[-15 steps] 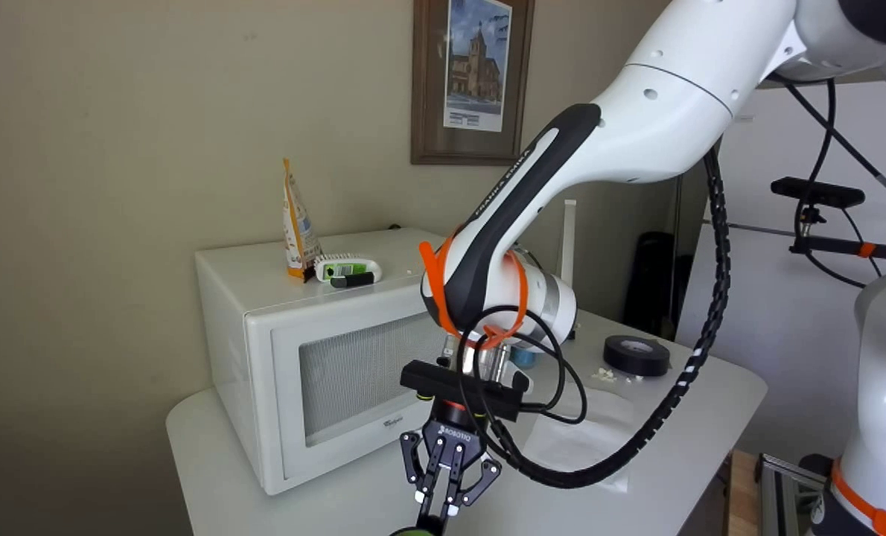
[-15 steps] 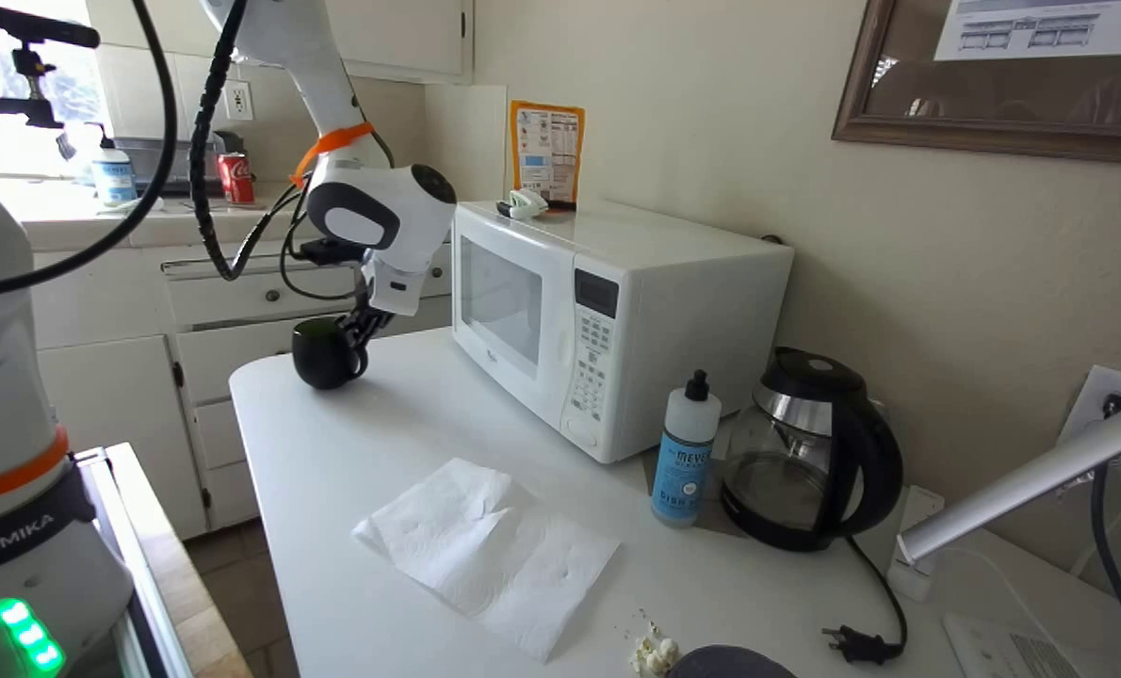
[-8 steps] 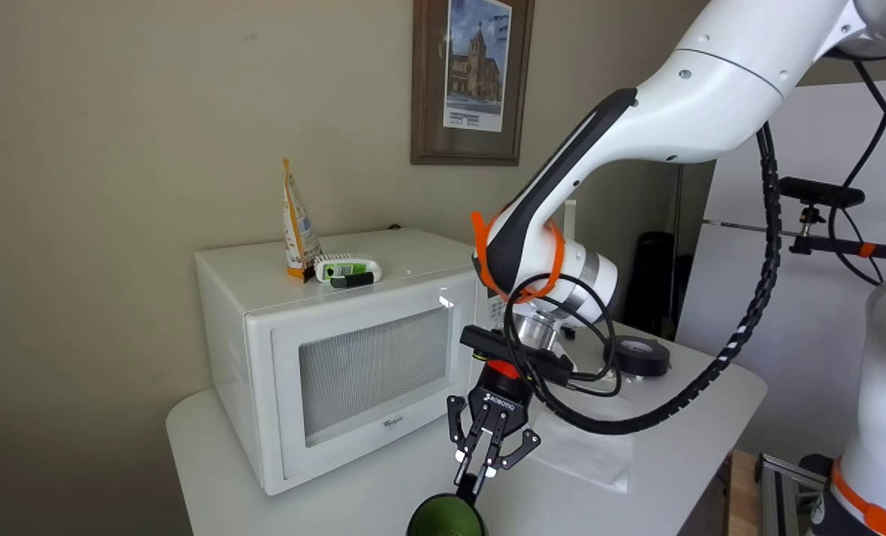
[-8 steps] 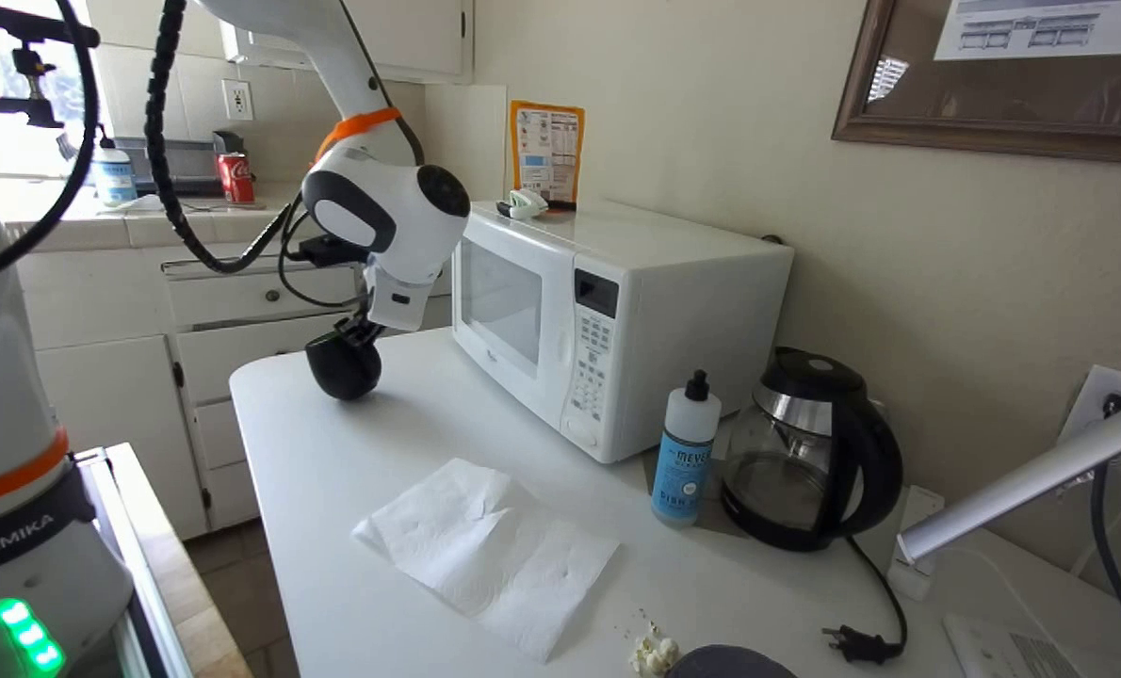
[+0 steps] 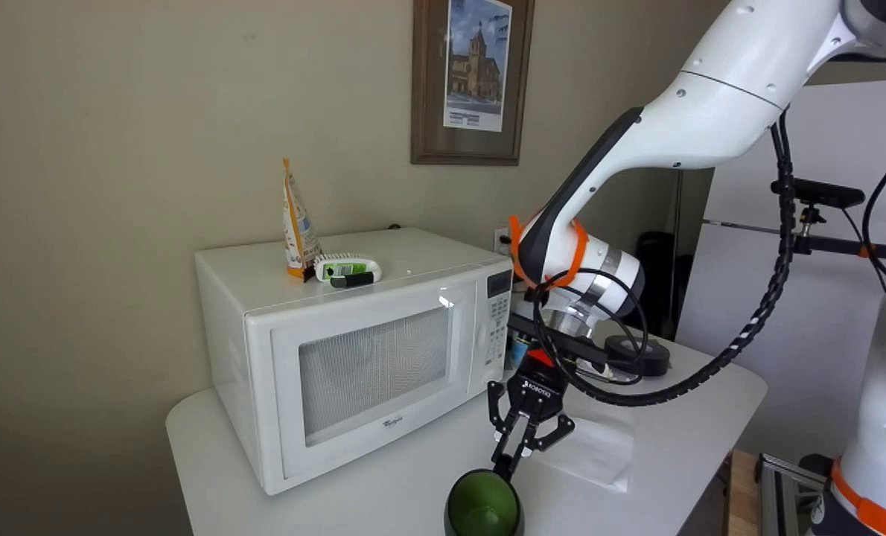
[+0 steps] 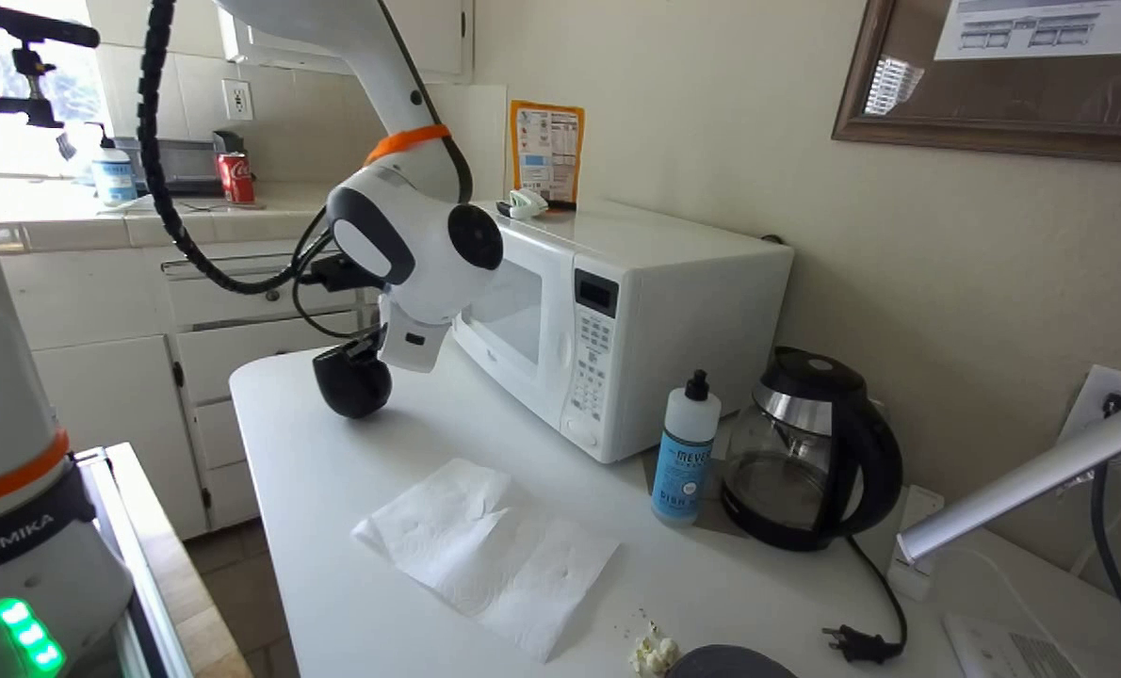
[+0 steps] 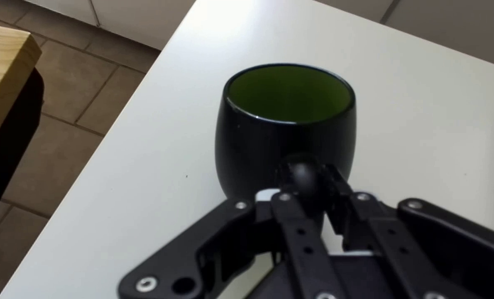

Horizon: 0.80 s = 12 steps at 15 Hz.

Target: Move the cup to the right

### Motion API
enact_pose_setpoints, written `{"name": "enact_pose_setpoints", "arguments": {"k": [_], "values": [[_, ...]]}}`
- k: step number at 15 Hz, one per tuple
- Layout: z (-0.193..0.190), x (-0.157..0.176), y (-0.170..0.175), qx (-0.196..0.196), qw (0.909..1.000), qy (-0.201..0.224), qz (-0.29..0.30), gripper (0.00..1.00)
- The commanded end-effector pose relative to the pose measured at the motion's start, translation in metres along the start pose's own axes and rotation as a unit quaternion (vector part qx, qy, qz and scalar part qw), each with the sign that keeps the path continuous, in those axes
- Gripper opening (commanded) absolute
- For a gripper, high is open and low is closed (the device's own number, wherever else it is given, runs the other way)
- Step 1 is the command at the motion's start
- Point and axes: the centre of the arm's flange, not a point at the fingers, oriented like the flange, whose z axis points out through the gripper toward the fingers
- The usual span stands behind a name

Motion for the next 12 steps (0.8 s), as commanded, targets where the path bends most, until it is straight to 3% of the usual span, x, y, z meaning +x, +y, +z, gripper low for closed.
{"name": "enact_pose_setpoints", "arguments": {"k": [1,12], "values": [[-0.011,0.024,0.013,0.020,0.9993,-0.025,0.019,0.05],[-0.060,0.104,0.050,0.074,0.9936,-0.074,0.043,0.05]]}}
